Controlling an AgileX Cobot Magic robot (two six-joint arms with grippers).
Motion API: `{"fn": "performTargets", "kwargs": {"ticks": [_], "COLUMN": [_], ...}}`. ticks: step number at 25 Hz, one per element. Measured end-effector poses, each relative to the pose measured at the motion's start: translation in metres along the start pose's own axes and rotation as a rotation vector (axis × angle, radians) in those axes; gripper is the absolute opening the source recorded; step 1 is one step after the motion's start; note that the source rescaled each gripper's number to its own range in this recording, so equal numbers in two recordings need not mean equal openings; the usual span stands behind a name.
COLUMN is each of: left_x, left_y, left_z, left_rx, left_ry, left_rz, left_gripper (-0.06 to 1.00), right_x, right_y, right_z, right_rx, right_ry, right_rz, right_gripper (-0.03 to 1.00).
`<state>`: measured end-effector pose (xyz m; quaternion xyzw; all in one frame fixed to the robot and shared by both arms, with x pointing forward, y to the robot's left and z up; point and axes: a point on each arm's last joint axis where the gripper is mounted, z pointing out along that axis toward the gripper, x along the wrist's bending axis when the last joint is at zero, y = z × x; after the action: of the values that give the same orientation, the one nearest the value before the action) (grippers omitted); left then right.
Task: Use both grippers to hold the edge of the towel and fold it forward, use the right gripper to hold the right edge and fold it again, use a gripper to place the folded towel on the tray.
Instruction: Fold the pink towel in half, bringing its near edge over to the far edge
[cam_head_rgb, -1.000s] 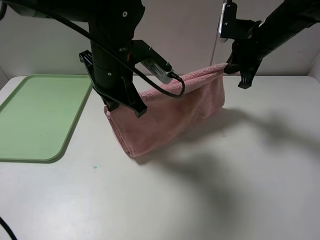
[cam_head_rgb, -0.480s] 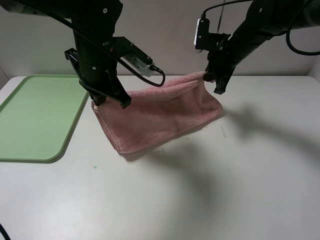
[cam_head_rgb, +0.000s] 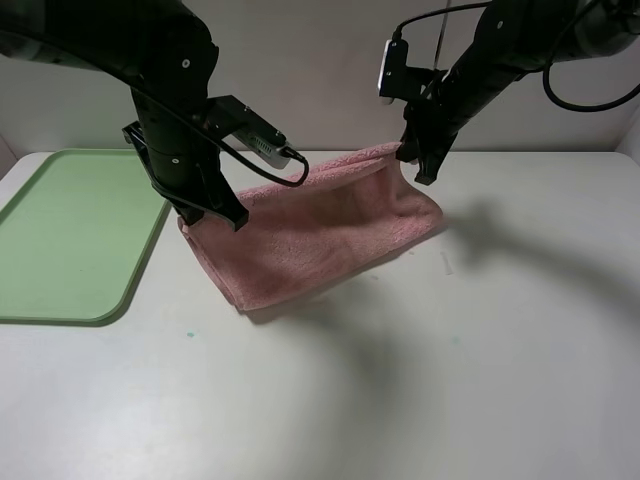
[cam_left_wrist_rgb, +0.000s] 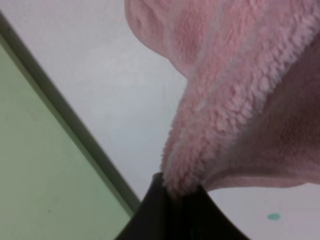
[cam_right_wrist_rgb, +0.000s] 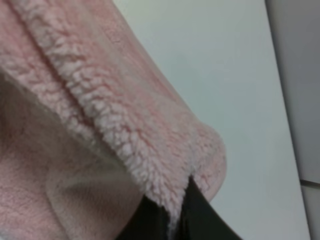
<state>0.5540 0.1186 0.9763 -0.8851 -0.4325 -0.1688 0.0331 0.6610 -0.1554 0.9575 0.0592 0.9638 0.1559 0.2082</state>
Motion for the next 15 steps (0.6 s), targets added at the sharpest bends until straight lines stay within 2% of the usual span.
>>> {"fn": "performTargets", "kwargs": {"ticks": [9, 15], "left_x": [0.014, 0.015], "left_y": [0.003, 0.007], "left_z": [0.025, 0.027], "left_rx": [-0.003, -0.041], "left_ry": [-0.009, -0.012], "left_rz": [-0.040, -0.017], "left_gripper": [0.00, 0.00], "right_x": [-0.004, -0.006], "right_y": [0.001, 0.001], "right_z": [0.002, 0.002], "right_rx": [-0.012, -0.018], "right_ry": [-0.040, -0.069], "right_rz": [0.007, 0.008], "right_gripper": [0.00, 0.00]}}
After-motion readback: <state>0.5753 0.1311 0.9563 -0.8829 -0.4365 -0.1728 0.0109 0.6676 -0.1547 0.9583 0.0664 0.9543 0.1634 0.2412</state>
